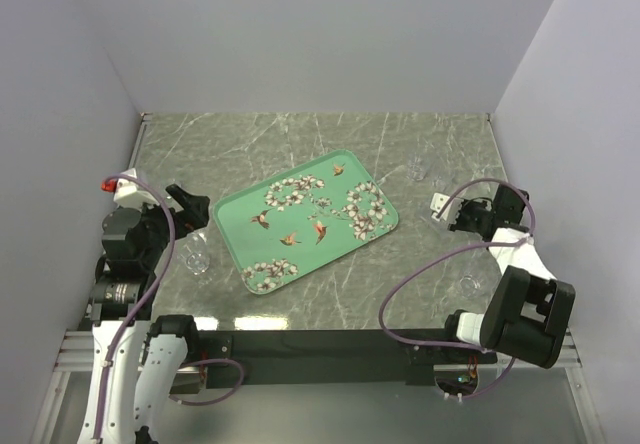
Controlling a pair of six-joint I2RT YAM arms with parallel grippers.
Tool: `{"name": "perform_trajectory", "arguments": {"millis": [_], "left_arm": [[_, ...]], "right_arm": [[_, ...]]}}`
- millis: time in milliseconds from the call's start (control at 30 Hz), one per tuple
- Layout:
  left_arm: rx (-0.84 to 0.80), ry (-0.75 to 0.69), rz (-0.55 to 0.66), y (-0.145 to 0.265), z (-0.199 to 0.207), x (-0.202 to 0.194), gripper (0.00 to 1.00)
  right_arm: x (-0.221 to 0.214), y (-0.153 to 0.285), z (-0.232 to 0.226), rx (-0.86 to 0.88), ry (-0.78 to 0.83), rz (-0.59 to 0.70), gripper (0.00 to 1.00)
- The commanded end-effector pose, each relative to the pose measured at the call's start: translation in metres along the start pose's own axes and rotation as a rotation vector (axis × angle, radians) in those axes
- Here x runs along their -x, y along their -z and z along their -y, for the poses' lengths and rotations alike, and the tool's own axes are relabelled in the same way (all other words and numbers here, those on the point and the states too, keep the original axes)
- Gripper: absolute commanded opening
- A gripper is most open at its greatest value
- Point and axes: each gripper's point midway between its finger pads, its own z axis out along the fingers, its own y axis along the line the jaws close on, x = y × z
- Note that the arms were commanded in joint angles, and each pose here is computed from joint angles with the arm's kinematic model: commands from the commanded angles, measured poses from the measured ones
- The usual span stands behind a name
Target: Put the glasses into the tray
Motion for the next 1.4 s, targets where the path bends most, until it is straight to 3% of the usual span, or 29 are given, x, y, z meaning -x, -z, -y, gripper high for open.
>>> {"name": "perform_trajectory", "arguments": {"millis": [0, 300, 633, 700, 933, 1067, 1200, 1367], "left_arm": [[-0.016, 0.013, 0.053, 0.006, 0.010, 0.021, 1.00], [-0.028, 0.036, 0.062, 0.005, 0.013, 0.024, 0.99], [-0.037, 0.049, 0.052, 0.001, 0.013, 0.019, 0.99], [-0.038, 0.047, 0.048, 0.001, 0.013, 0.018, 0.99], [-0.032, 0.045, 0.039, 0.000, 0.012, 0.016, 0.99], [-0.034, 0.051, 0.039, 0.002, 0.012, 0.015, 1.00], [-0.033, 0.056, 0.040, 0.003, 0.012, 0.014, 0.99], [-0.022, 0.070, 0.042, 0.004, 0.009, 0.012, 1.00]], "right_arm": [[0.009, -0.004, -0.006, -0.031, -0.027, 0.042, 0.00], [0.031, 0.009, 0.008, -0.039, -0.168, 0.099, 0.00], [0.054, 0.022, 0.023, -0.022, -0.364, 0.066, 0.00], [0.053, 0.020, 0.025, -0.027, -0.384, 0.010, 0.00], [0.099, -0.003, 0.027, 0.110, -0.623, -0.026, 0.00], [0.130, -0.011, 0.050, 0.198, -0.715, -0.021, 0.00], [0.169, -0.025, 0.036, 0.361, -0.777, -0.060, 0.00], [0.196, -0.048, 0.048, 0.378, -0.852, -0.122, 0.00]]}}
